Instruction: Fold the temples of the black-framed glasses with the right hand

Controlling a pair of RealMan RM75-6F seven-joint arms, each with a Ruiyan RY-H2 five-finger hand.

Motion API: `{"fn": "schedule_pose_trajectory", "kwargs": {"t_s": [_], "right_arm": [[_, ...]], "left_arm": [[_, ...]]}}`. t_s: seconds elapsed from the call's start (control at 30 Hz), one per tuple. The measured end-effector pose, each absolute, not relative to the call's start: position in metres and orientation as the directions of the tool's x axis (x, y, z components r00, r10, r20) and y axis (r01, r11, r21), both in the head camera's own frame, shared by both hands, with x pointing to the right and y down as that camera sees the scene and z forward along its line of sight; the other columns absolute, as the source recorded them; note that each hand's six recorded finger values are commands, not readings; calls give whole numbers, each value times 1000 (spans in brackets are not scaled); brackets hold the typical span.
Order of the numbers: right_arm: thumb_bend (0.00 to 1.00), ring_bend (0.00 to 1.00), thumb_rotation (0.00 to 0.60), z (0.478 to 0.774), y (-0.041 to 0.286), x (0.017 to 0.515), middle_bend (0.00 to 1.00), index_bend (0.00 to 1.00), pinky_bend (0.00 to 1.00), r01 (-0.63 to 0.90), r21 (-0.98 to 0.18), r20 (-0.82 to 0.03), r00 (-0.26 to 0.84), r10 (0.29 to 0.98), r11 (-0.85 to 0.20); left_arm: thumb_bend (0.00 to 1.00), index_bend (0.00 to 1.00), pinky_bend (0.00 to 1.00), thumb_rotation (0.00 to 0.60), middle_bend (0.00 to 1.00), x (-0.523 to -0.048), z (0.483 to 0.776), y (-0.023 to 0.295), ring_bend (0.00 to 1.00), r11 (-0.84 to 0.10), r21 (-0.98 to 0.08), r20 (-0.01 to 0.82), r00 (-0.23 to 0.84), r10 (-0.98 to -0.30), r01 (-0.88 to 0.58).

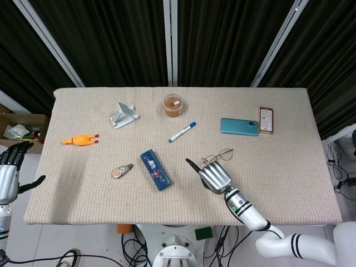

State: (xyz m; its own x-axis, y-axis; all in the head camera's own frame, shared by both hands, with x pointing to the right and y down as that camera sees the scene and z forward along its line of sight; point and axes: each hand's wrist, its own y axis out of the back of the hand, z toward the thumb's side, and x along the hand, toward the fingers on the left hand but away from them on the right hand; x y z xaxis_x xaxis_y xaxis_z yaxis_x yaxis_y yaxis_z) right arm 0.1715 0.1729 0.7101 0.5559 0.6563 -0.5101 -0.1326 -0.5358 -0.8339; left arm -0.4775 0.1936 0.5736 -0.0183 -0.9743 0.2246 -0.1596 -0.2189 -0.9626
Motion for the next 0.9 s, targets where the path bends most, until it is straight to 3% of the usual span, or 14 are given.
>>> {"fn": "schedule_pose_trajectory", "kwargs": {"t_s": [0.47,0.9], "right_arm": [[1000,859,600,721,152,202,924,0,926,-143,-824,-548,448,707,-548],[1000,859,600,751,144,242,924,0,926,-144,-736,-662,353,661,-661]], "left_arm": [[15,168,231,600,151,-469,576,191,141,-223,-962,226,0,-974,-155],[15,168,231,600,152,-470,579,190,141,-234,-960,238,-4,-971,-153]]}}
